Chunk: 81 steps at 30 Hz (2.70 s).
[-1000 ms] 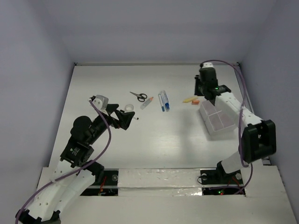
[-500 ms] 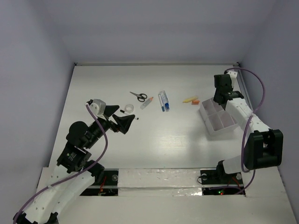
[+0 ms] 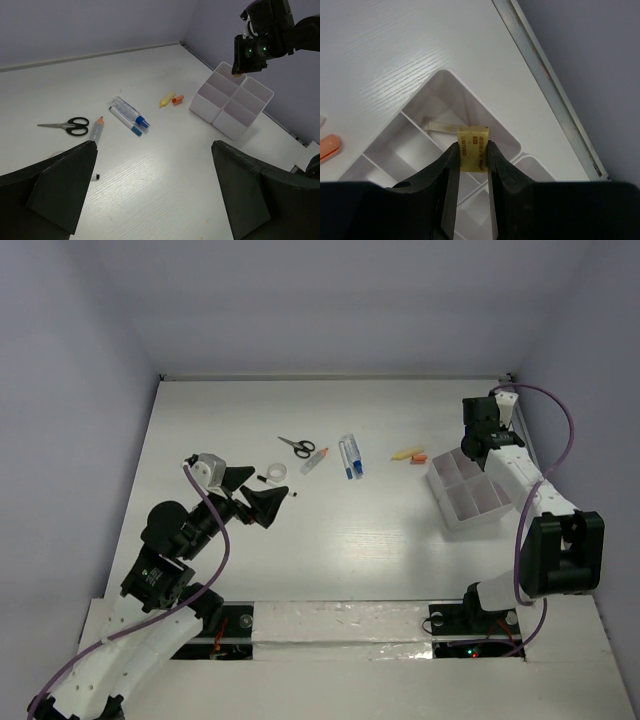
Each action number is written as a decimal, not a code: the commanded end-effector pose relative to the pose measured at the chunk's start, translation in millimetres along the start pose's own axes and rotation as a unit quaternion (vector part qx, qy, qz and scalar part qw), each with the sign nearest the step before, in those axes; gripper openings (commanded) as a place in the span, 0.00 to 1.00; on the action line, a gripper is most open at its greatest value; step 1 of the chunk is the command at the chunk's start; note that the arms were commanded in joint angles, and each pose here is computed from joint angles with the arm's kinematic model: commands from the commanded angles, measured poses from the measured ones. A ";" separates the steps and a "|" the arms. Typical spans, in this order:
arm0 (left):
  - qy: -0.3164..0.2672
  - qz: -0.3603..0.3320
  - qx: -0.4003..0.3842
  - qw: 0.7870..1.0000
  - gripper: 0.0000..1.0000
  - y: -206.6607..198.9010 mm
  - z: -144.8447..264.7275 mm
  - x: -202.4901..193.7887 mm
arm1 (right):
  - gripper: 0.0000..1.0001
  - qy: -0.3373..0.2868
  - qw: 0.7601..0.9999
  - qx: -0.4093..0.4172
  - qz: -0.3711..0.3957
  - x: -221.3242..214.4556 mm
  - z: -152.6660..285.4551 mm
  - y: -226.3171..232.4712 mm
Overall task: Sort the stationery into containers
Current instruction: Place the stationery in the storage box, then pick up the stationery from the center of the board.
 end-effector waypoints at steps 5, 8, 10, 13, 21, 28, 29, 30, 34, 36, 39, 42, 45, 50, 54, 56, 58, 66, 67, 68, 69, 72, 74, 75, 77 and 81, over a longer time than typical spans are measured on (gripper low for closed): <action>-0.031 -0.011 -0.012 0.999 0.99 -10.3 0.9 23.0 | 0.39 -0.019 0.999 -0.043 -0.014 19.4 0.7 -19.4; -0.029 -0.010 -0.011 0.999 0.99 -9.7 -0.1 22.1 | 0.46 -0.019 0.999 -0.032 -0.019 19.7 3.0 -17.5; -0.029 -0.011 -0.010 0.999 0.99 -9.3 -0.4 21.9 | 0.47 -0.024 0.999 -0.019 -0.023 21.7 6.5 -15.8; -0.027 -0.010 -0.009 1.000 0.99 -8.6 -1.5 21.4 | 0.49 -0.048 0.998 0.033 -0.036 32.8 17.6 -6.5; -0.019 -0.009 -0.005 1.000 0.99 -6.4 -5.3 17.9 | 0.49 -0.169 0.945 0.282 -0.003 61.8 100.7 100.8; -0.015 -0.010 0.001 1.000 0.99 -2.9 -7.3 16.2 | 0.60 -0.166 0.885 0.434 0.030 55.8 132.2 209.7; -0.015 -0.009 0.001 1.000 0.99 -2.7 -7.6 15.9 | 0.63 -0.160 0.886 0.435 0.033 56.9 128.6 216.2; -0.014 -0.009 0.001 1.000 0.99 -3.0 -7.6 15.7 | 0.64 -0.138 0.886 0.439 0.049 46.2 120.4 233.7; -0.013 -0.009 0.000 1.000 0.99 -3.0 -7.8 15.3 | 0.64 -0.118 0.880 0.453 0.078 48.5 121.1 272.4; -0.014 -0.009 0.001 1.000 0.99 -2.7 -7.8 15.4 | 0.64 -0.098 0.880 0.455 0.095 34.5 111.4 291.7; -0.014 -0.009 0.002 1.000 0.99 -2.4 -8.1 16.0 | 0.64 -0.089 0.874 0.466 0.106 24.4 112.5 312.5; -0.013 -0.010 0.003 1.000 0.99 -1.9 -8.7 15.3 | 0.64 -0.076 0.875 0.466 0.109 11.4 102.9 328.3; -0.012 -0.009 0.003 1.000 0.99 -2.0 -9.0 14.9 | 0.61 -0.072 0.882 0.452 0.108 6.4 90.8 334.5; -0.009 -0.010 0.005 1.000 0.99 -0.8 -10.5 13.7 | 0.57 -0.064 0.898 0.420 0.116 0.0 72.5 336.9; -0.010 -0.009 0.009 1.000 0.99 1.7 -11.0 14.1 | 0.54 -0.052 0.901 0.413 0.121 -8.6 66.0 338.3; -0.010 -0.010 0.008 1.000 0.99 1.4 -11.1 14.3 | 0.53 -0.047 0.902 0.412 0.122 -12.8 63.9 338.6; -0.010 -0.009 0.009 1.000 0.99 1.6 -11.4 14.0 | 0.53 -0.044 0.903 0.409 0.124 -16.5 61.8 338.4; -0.010 -0.010 0.008 1.000 0.99 1.2 -11.4 14.2 | 0.55 -0.026 0.904 0.408 0.129 -32.4 60.0 332.2; -0.010 -0.009 0.007 1.000 0.99 0.7 -11.1 14.4 | 0.56 -0.021 0.903 0.408 0.131 -39.1 59.1 329.9; -0.010 -0.010 0.007 1.000 0.99 1.0 -11.4 14.1 | 0.57 -0.021 0.901 0.413 0.130 -39.1 62.9 327.4; -0.010 -0.010 0.007 1.000 0.99 0.8 -11.1 14.4 | 0.58 -0.021 0.901 0.414 0.130 -40.2 64.2 325.1; -0.008 -0.009 0.006 1.000 0.99 0.6 -11.7 13.5 | 0.59 -0.015 0.899 0.419 0.128 -48.7 68.9 316.6; -0.009 -0.008 0.005 1.000 0.99 0.2 -11.7 13.7 | 0.59 -0.010 0.898 0.421 0.128 -56.9 69.2 312.3; -0.009 -0.009 0.004 1.000 0.99 -0.1 -11.8 14.0 | 0.58 -0.012 0.898 0.422 0.126 -56.3 71.2 310.4; -0.008 -0.008 0.004 1.000 0.99 0.2 -12.0 13.3 | 0.54 -0.006 0.899 0.418 0.129 -62.7 68.4 308.7; -0.005 -0.008 0.005 1.000 0.99 0.6 -12.3 11.9 | 0.53 0.000 0.901 0.413 0.131 -65.8 67.3 305.7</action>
Point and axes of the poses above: each gripper's point midway between its finger pads, its own z axis back along the fingers, its own y axis along the line the jaws close on, x = y × z, the point moved 1 cm from there along z, back along the fingers, and after that the axes turned 9 degrees about z, right-handed, at the moved point
